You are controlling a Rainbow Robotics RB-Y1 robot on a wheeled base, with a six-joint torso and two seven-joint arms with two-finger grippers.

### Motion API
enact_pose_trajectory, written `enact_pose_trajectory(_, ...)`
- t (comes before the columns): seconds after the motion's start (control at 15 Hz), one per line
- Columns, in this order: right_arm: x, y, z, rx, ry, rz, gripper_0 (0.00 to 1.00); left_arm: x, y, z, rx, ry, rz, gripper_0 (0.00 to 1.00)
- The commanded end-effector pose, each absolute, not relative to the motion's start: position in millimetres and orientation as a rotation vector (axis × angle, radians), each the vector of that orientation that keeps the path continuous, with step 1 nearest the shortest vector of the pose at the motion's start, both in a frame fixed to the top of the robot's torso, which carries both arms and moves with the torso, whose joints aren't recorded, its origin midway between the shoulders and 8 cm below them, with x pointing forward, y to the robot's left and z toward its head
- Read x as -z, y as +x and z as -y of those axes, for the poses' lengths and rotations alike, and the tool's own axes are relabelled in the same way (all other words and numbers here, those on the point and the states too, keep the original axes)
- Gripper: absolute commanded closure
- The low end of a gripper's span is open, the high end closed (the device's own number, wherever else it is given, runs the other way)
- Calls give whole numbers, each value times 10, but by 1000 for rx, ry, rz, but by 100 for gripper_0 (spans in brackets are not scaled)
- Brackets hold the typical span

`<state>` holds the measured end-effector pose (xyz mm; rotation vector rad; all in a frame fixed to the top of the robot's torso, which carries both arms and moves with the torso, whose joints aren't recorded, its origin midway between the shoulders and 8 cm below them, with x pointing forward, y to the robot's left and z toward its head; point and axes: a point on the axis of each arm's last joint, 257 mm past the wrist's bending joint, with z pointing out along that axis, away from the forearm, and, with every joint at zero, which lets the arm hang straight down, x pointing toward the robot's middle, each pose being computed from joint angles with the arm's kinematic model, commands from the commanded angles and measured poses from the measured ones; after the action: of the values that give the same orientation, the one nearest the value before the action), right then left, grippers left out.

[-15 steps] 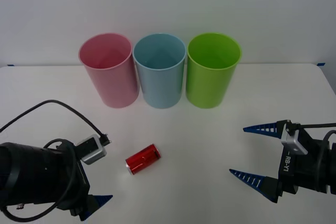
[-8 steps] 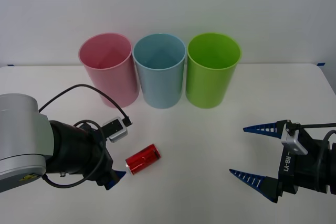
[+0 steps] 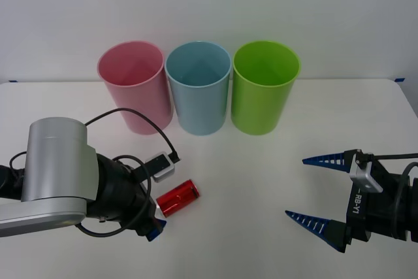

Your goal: Put cans in the blue bin and PET bottles in the pink bin and trash in the green bin.

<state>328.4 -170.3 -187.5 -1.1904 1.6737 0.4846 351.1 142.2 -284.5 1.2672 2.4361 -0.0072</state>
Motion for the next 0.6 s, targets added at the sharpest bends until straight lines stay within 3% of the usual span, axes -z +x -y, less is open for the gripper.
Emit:
enact_pose_trajectory(0.07,1876,3284,1703,-485,-1190,-1674,0,2926,3544,-1302,32,1258,-2450,0)
enact_pose_trajectory(0.6,1876,3284,1703,-485,-1190,-1674,0,3097,3707,-1143,46,1214,-2480,0)
